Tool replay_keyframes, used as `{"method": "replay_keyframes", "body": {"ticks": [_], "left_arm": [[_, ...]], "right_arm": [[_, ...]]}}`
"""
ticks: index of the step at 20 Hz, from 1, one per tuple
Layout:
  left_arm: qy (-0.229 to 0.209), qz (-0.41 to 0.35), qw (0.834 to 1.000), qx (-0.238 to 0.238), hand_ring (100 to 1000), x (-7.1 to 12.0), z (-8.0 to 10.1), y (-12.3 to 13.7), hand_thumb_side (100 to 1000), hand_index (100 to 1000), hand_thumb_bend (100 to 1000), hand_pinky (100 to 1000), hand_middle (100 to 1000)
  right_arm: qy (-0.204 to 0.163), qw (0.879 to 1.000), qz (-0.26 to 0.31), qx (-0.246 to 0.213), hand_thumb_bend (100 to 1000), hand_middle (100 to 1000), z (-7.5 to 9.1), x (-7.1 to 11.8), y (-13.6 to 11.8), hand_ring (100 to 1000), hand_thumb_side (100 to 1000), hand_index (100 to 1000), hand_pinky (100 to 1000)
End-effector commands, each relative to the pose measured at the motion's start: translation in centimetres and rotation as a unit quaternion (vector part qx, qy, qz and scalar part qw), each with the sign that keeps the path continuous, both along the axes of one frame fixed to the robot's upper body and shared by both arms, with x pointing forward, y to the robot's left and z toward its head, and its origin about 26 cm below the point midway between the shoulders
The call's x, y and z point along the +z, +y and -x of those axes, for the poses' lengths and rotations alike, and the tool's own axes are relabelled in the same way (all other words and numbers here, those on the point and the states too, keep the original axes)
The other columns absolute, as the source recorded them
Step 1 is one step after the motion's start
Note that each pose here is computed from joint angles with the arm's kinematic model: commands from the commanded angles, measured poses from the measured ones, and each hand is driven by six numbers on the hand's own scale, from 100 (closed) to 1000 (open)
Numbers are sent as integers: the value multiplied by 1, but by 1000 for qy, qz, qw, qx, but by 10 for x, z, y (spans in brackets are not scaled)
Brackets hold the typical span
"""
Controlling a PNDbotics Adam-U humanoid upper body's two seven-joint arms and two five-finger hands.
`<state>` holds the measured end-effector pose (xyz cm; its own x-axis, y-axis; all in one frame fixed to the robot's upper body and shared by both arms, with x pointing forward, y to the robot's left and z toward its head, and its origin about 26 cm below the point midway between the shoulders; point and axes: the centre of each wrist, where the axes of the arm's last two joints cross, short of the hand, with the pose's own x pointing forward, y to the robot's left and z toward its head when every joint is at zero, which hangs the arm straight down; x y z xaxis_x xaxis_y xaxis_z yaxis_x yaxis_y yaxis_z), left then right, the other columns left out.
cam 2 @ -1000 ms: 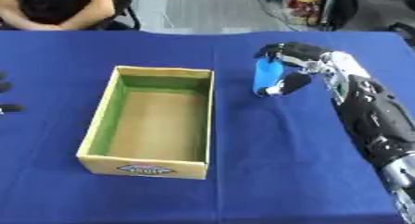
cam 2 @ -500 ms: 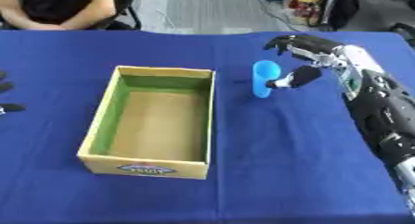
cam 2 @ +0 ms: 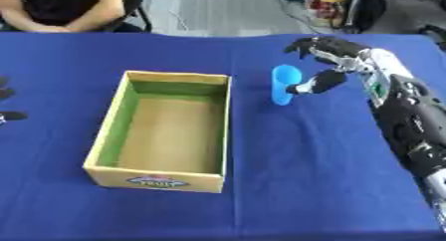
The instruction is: Pick up objects on the table and place them in the box.
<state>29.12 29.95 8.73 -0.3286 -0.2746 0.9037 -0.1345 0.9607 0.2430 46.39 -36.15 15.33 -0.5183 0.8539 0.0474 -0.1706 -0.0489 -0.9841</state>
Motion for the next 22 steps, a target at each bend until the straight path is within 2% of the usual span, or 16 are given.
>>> {"method": "replay_keyframes", "body": {"ticks": [1, 22], "left_arm": [[-13, -11, 1000, -5, 853, 9, -2, 0, 1000, 816, 444, 623, 859], [-19, -12, 1000, -13, 856, 13, -5, -2, 1000, 815, 442, 625, 861]], "right_arm": [[-24, 1000, -3, -10, 554, 866, -5, 22, -4, 750, 628, 941, 805], [-12, 999, -16, -31, 553, 856, -4, 14, -12, 744, 623, 936, 804]]}}
